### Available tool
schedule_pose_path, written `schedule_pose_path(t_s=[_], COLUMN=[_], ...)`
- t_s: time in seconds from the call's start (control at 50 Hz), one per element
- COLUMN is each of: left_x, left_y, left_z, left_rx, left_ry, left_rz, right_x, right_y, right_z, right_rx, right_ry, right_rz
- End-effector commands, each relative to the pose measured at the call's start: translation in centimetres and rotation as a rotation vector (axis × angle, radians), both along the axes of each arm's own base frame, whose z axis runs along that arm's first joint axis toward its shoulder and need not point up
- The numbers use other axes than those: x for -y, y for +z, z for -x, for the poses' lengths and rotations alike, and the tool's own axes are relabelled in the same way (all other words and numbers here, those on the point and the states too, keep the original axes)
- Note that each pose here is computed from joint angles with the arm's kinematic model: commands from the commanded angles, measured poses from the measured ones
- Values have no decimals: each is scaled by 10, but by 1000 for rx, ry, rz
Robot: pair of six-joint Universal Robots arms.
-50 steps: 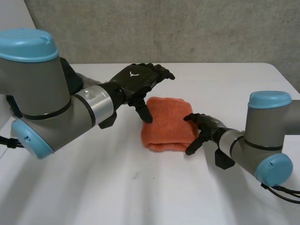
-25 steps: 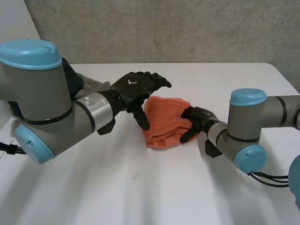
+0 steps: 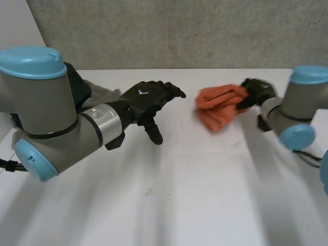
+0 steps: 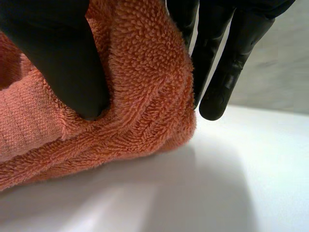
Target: Fold the laundry.
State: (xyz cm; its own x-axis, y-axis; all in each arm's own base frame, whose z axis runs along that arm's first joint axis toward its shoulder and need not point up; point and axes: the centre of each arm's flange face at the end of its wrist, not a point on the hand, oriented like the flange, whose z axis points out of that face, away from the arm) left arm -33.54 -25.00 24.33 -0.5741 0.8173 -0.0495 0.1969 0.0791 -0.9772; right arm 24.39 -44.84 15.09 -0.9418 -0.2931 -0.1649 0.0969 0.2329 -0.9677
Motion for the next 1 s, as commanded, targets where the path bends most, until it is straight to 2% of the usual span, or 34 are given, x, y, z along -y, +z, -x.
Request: schedule_pose_path(t_s=[0.02, 0.12, 0.22, 0.28, 0.42, 0.58, 0.74, 0.8, 0.84, 0.9, 1.0], left_x=[-1, -3, -3, -3, -4, -9, -10, -10, -11, -12, -13], left_y=[2, 4, 4, 4, 3, 2, 2, 2, 1, 1, 1], left_z=[2, 4, 4, 4, 5, 7, 8, 8, 9, 9, 10], left_rx=[-6, -18, -23, -24, -22, -20, -26, -27, -27, -26, -26], left_ry=[-5, -8, -8, -8, -9, -22, -24, -23, -25, -28, -29], left_rz=[8, 1, -4, -5, -8, -10, -20, -23, -24, -24, -26], right_x=[58, 87, 95, 95, 89, 87, 86, 86, 85, 85, 82], right_y=[6, 4, -12, -30, -46, -24, -19, -21, -20, -12, 13], right_z=[76, 130, 166, 179, 192, 214, 231, 245, 266, 274, 266], right_rx=[-57, -67, -95, -106, -90, -97, -231, -317, -383, -421, -415], right_ry=[-235, -360, -404, -382, -319, -277, -265, -322, -411, -449, -401], right_rz=[75, 136, 121, 74, -26, -33, -19, -24, -31, -17, 7])
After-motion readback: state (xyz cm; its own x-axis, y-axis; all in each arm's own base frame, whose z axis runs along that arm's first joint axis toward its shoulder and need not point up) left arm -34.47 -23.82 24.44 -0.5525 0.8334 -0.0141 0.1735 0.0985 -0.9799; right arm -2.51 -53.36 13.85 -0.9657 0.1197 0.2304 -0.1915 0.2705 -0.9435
